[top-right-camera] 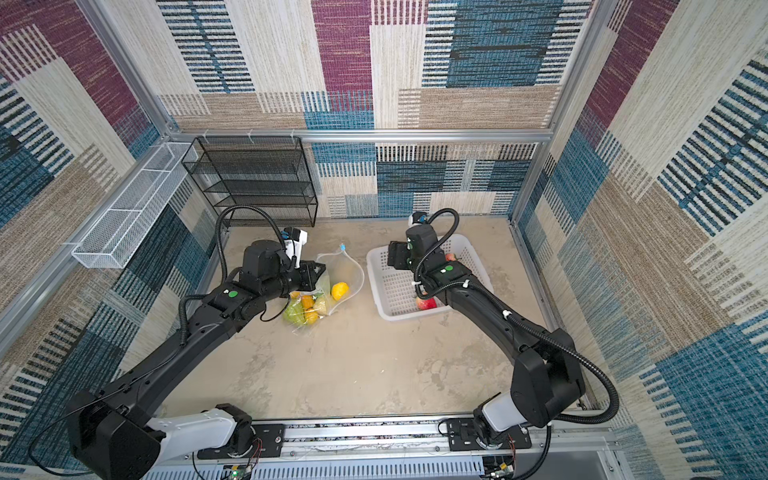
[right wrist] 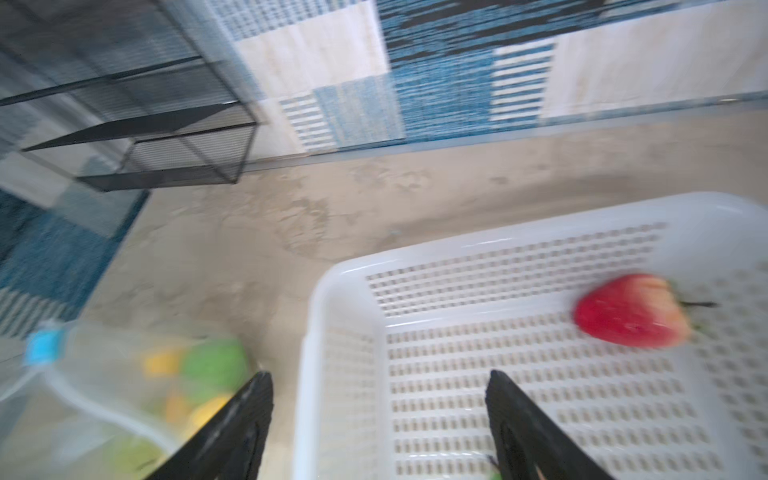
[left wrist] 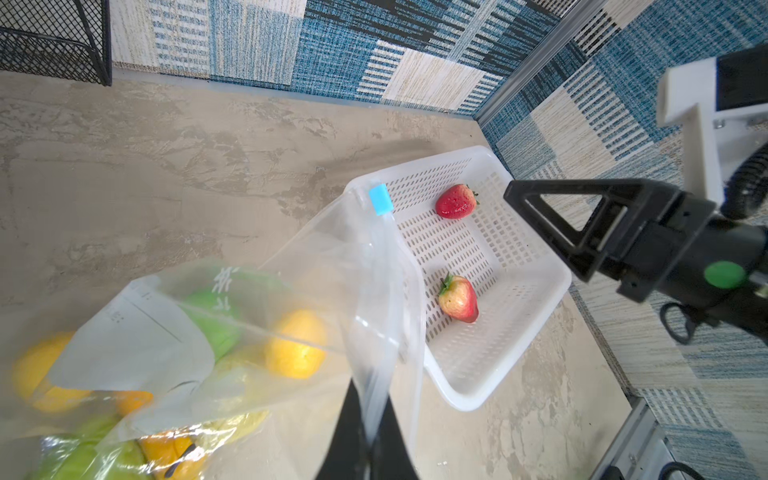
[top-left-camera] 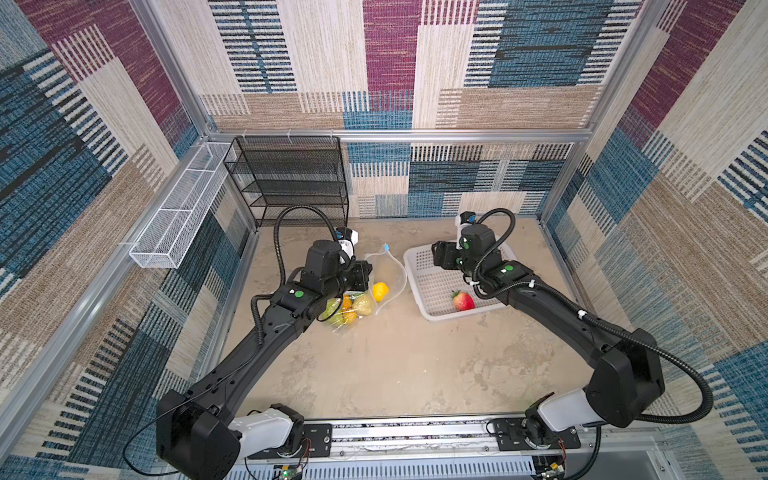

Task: Place the food in the zip-top bag and seal the zipper
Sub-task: 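Move the right gripper back over the basket toward the strawberry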

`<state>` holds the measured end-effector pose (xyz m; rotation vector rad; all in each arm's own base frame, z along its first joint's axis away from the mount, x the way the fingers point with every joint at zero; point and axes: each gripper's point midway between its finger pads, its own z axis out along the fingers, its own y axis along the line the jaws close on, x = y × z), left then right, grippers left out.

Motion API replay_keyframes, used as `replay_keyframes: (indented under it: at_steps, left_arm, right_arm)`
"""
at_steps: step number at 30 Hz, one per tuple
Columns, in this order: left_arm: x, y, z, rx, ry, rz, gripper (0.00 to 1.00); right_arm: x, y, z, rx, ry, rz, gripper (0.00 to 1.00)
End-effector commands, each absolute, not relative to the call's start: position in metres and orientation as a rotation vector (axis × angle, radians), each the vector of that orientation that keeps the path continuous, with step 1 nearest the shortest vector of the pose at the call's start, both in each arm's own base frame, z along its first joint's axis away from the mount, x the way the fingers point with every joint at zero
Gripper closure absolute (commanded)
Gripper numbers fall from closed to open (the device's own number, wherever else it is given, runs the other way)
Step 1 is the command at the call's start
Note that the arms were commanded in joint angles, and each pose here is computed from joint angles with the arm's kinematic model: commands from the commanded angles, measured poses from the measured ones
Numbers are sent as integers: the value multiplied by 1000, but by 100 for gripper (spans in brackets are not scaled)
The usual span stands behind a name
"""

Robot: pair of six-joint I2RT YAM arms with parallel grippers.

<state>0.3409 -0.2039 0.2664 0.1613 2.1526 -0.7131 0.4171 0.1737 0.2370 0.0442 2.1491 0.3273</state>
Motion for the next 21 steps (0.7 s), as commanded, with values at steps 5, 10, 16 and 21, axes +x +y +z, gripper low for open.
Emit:
replay_keyframes:
  at_steps: [5,10,16,21]
  left_arm:
    - [344,-205,269,152,2134,-722,100]
    - [344,-205,267,151,2139,-723,100]
    - [345,-204,267,153,2141,-707,100]
    - [346,-203,266,155,2144,-693,100]
  right_arm:
    - [425,86,190,233,2276,109,15]
    - [438,59,161,324,2328,99,16]
    - [459,40,138,396,2354,95,19]
    - [477,37,122,417,2365,102,20]
